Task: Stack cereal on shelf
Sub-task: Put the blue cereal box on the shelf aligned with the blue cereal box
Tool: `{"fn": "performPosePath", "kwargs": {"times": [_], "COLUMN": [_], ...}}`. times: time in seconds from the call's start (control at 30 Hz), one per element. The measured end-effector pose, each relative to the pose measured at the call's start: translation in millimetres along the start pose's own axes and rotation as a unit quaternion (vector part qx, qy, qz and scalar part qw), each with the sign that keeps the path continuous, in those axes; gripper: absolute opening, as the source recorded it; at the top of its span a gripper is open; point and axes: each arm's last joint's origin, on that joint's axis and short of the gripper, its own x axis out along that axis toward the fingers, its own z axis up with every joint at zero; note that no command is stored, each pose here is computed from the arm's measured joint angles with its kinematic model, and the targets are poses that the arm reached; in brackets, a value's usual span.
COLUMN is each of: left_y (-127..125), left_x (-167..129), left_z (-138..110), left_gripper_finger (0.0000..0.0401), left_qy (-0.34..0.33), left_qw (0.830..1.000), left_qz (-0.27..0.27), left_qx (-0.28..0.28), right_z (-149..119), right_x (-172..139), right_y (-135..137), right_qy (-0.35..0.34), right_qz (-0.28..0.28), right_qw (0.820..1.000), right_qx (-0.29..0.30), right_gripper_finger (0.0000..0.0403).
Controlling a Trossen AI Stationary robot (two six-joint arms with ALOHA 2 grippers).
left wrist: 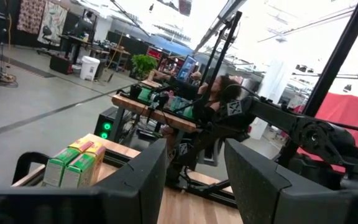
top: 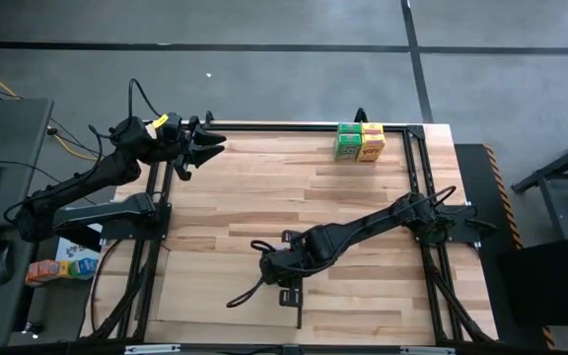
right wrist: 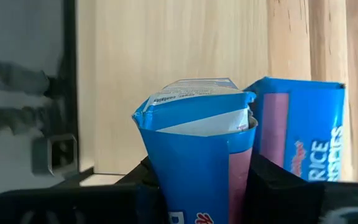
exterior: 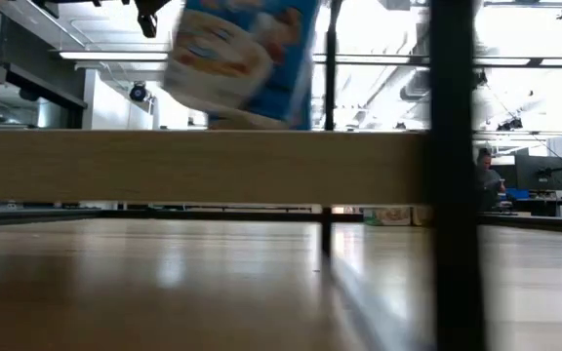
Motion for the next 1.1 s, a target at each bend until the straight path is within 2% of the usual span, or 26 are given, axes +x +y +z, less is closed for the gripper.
{"fn": "performPosePath", "kwargs": {"times": [0.3,0.47,1.1], "left_y": [0.0,0.0,0.0], "left_x": [0.0,0.0,0.0], "left_z": [0.0,0.0,0.0], "left_gripper_finger": [0.0155,0.0155,0.0155], "left_qy": [0.0,0.0,0.0], "left_qw": [1.0,1.0,1.0], "left_qz": [0.0,0.0,0.0], "left_qx": [0.0,0.0,0.001], "right_z": [-12.8,-13.8,-12.2], "right_x": [-1.0,-1.1,11.1], "right_y": [-4.4,-3.7,-0.8], "right_qy": [0.072,0.083,0.079], "right_qz": [-0.01,0.006,-0.005], "right_qw": [0.997,0.997,0.996], "right_qx": [-0.001,0.004,0.037], "right_gripper_finger": [0.0093,0.0093,0.0093]}}
